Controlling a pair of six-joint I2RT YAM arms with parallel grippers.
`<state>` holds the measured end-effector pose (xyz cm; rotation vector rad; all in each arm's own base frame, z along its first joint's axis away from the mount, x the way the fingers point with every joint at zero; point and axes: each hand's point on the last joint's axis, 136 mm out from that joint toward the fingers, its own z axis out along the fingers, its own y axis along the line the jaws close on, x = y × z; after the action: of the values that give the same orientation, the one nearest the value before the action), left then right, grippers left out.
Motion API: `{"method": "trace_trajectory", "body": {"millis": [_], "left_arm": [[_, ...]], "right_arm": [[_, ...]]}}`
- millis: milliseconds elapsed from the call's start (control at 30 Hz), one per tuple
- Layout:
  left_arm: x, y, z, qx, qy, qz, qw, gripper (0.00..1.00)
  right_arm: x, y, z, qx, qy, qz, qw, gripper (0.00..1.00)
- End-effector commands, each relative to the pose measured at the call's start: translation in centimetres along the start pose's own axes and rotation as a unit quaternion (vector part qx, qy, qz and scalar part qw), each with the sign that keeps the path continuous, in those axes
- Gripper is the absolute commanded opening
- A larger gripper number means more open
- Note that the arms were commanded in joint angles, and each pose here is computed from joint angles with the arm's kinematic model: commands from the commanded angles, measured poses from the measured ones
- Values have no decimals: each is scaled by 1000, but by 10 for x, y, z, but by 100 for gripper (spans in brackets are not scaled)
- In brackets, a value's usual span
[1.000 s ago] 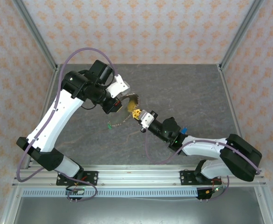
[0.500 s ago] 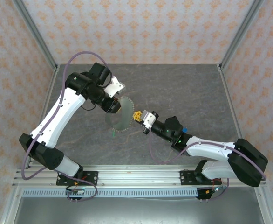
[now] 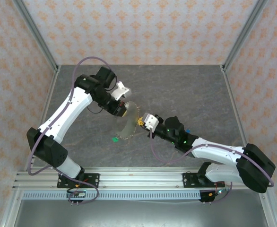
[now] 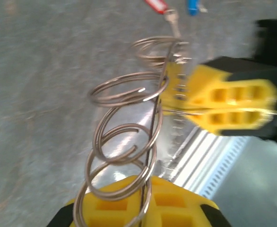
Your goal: Put the keys on the keyring
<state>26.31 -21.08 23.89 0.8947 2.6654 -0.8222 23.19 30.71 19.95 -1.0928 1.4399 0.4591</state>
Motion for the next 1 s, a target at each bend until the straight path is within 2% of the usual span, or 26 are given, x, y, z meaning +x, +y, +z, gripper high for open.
{"method": "trace_trajectory", "body": {"millis": [0,33,133,233,533,600,767,833,900,967], "left_arm": [[-7,19,-2,-29,-11,-6,1000,7],[-5,21,0,-29,-6,-5,1000,12],[-2,27,4,-40,2,-7,999,16],[2,50,8,-95,14,-19,995,26],[-3,76,22,-136,15,-35,990,27],[-2,78,26,-134,20,-34,990,27],[4,74,41,-100,34,-33,994,26],[4,70,47,-77,32,-27,996,22],[3,70,55,-65,32,-27,997,21],[4,74,67,-55,37,-27,997,23]], "right_arm": [[-18,2,-2,-9,-18,-6,1000,0],[-18,2,-2,-10,-18,-5,1000,0],[-22,3,-2,-16,-27,1,1000,0],[-28,7,-4,-28,-40,8,999,0],[-14,20,-7,-77,-11,53,996,0],[-8,17,-7,-66,-1,64,996,0],[20,11,-5,-39,69,72,994,0],[33,19,-3,-59,101,74,990,0],[42,30,1,-87,113,81,986,0],[43,40,6,-109,102,98,984,0]]}}
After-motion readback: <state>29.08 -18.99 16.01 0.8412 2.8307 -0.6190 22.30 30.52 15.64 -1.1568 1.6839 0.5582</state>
